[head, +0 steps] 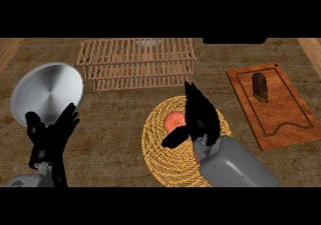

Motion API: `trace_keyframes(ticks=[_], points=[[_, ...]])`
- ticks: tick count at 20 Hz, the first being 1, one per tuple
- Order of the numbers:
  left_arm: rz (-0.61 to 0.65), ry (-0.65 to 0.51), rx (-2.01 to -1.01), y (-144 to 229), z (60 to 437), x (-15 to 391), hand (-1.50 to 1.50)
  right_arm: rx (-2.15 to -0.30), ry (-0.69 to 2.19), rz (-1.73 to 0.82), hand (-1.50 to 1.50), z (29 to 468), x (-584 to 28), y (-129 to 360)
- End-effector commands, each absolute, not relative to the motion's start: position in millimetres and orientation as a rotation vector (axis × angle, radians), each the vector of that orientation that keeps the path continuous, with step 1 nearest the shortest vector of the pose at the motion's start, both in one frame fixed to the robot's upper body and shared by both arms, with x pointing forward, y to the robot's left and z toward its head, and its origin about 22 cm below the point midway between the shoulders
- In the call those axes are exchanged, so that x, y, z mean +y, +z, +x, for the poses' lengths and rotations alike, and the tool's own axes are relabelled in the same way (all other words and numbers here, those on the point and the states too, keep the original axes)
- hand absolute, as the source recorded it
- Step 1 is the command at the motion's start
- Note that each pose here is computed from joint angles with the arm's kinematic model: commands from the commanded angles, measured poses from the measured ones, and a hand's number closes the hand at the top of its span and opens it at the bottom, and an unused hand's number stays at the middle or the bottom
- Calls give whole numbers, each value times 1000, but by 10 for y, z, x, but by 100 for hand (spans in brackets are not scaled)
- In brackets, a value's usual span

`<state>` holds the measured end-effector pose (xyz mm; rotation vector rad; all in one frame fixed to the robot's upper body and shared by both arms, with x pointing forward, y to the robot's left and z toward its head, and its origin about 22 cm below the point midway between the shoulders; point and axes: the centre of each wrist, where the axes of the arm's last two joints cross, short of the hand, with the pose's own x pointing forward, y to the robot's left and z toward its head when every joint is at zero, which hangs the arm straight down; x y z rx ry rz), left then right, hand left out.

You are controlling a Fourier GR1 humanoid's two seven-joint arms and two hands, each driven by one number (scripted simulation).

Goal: Pick the squash from the placemat and place it in the tiered shelf

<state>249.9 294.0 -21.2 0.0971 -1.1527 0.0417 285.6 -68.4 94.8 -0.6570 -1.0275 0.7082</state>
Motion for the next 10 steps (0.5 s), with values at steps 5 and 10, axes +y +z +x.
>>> trace_keyframes(ticks=[5, 10], points=[[86, 53, -1119, -247, 2507, 3086, 0, -876, 653, -714, -150, 2953, -462, 892], [93, 48, -1107, -291, 2473, 2873, 0, -837, 656, -760, -150, 2953, -517, 649]])
